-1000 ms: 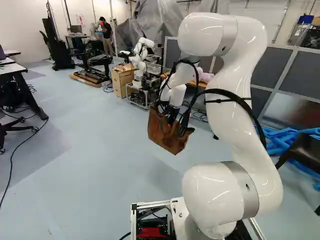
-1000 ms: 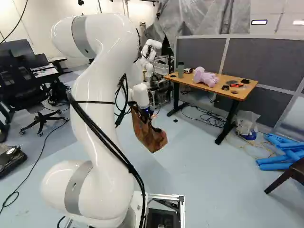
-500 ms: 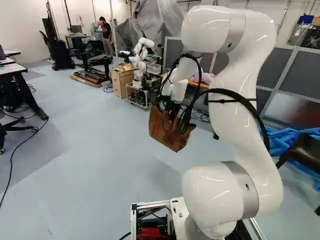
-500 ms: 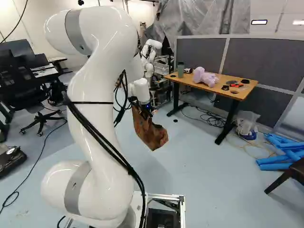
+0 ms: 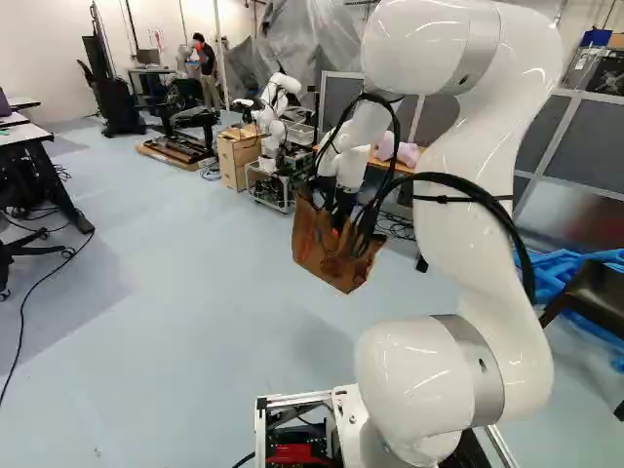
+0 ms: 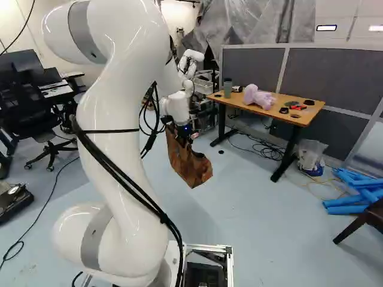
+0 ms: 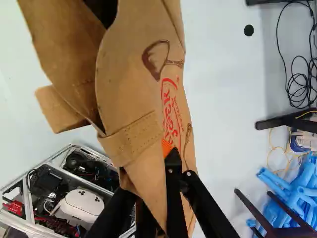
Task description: Pick up the bag on the ground and place it on the table
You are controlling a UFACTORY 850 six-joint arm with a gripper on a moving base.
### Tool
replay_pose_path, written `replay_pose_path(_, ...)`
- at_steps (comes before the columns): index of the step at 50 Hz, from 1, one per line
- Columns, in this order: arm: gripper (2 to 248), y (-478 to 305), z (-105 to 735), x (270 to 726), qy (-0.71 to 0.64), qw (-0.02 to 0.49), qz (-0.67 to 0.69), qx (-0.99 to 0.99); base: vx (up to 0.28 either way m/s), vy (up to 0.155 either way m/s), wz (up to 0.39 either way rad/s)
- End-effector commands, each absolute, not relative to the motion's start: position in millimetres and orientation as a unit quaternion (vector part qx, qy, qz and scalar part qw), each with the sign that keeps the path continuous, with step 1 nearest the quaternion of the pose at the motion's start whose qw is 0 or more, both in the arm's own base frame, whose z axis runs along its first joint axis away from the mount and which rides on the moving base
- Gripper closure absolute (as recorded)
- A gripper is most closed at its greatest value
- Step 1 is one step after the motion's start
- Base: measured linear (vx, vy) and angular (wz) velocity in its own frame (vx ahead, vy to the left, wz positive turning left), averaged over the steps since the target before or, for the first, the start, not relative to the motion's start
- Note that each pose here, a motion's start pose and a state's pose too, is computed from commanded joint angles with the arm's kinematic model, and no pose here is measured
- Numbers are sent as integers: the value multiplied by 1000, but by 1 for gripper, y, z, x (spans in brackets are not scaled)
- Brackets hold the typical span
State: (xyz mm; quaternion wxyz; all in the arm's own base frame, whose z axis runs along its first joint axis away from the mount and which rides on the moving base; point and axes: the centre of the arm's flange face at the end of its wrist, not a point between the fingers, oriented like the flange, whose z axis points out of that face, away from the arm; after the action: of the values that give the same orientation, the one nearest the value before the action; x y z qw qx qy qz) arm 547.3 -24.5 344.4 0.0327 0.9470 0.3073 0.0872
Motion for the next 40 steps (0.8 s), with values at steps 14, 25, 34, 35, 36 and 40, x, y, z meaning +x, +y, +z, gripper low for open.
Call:
replay_pose_path(14,228,-27,364,542,305,31,81,948,0,0,0)
replay_pose_path(25,228,-30,380,538,303,29,77,949,0,0,0)
replay_pose_path(34,228,-31,392,535,301,28,74,950,0,0,0)
replay_pose_path(35,228,-32,394,535,301,28,74,950,0,0,0)
replay_pose_path(36,228,-32,395,534,301,28,73,950,0,0,0)
replay_pose_path(40,228,-32,401,533,300,28,72,951,0,0,0)
